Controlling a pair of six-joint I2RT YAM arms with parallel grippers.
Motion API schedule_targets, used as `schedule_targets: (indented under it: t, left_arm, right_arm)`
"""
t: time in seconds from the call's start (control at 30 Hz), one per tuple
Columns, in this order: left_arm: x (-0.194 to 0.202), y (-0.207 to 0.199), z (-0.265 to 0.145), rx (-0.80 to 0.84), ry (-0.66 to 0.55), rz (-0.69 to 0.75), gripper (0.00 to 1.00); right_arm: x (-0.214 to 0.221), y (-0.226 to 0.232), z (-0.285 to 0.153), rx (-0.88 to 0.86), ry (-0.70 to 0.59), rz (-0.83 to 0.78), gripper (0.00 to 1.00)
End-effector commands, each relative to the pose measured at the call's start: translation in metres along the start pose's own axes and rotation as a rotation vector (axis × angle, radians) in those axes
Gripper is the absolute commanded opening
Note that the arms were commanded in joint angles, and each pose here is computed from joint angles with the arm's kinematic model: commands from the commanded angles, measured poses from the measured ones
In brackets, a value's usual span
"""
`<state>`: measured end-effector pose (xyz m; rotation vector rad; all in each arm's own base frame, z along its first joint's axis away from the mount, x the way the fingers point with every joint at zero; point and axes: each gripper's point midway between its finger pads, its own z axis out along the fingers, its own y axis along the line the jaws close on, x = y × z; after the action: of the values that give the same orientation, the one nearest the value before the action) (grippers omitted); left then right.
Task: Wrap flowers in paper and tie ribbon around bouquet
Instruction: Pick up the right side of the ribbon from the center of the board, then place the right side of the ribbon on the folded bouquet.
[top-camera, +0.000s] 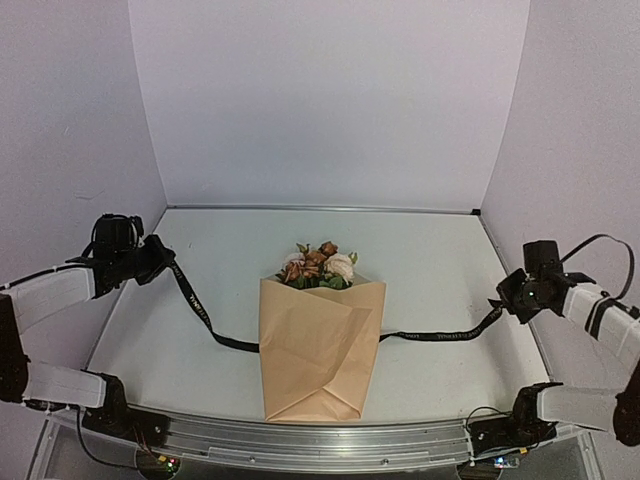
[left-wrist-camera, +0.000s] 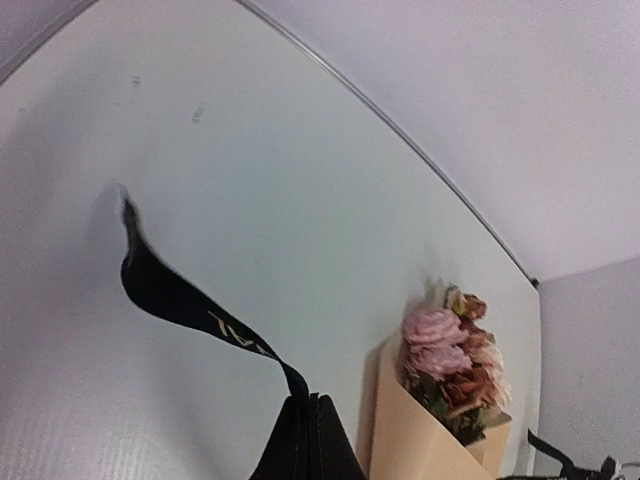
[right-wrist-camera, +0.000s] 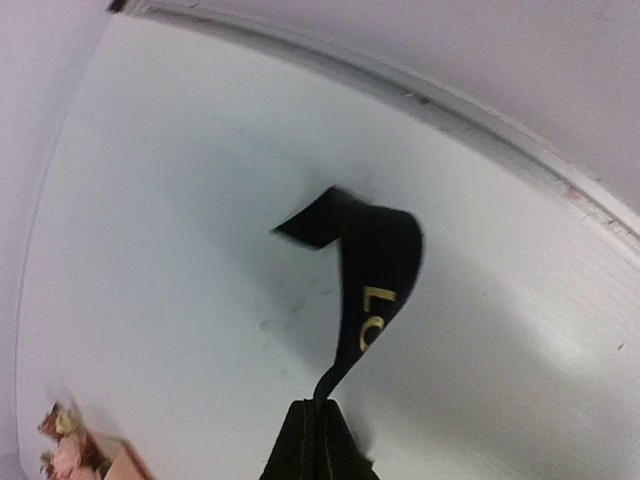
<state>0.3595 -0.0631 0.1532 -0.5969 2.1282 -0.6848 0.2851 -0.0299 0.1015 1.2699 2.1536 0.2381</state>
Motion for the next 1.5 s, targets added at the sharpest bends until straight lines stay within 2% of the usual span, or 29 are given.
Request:
schedule_targets:
  t: [0.0,0.13,0.33,0.47,0.83,0.93,1.2,1.33,1.47]
  left_arm:
    - [0.012,-0.112,-0.034,0.372,0.012,0.245,0.0]
    - [0.049,-0.162,-0.055,0.574,0.085,0.356,0.0]
    - [0.085,-0.198,-0.064,0.734,0.154,0.421,0.0]
    - [0.095,-0.199,-0.049,0.724,0.186,0.406,0.0]
    - [0.117,-0.2,-0.019,0.696,0.275,0.358,0.0]
    - [0.115,-0.202,-0.018,0.692,0.277,0.359,0.0]
    - [0.11,-0.222,-0.035,0.758,0.296,0.387,0.0]
    - [0.112,-0.237,-0.057,0.856,0.327,0.414,0.0]
    - [0.115,-0.258,-0.086,0.996,0.345,0.437,0.0]
  right_arm:
    - [0.036,0.031,-0.031,-0.172,0.003,-0.08,0.0]
    - [0.078,0.065,-0.054,-0.36,0.056,-0.181,0.0]
    - [0.149,0.14,-0.117,-0.611,0.12,-0.405,0.0]
    - [0.201,0.193,-0.162,-0.732,0.189,-0.535,0.0]
    - [0.284,0.234,-0.188,-0.818,0.32,-0.766,0.0]
    - [0.316,0.23,-0.179,-0.792,0.4,-0.852,0.0]
    - [0.366,0.191,-0.106,-0.578,0.5,-0.916,0.0]
    - [0.378,0.181,-0.078,-0.54,0.566,-0.846,0.0]
    - [0.385,0.198,-0.065,-0.648,0.661,-0.642,0.0]
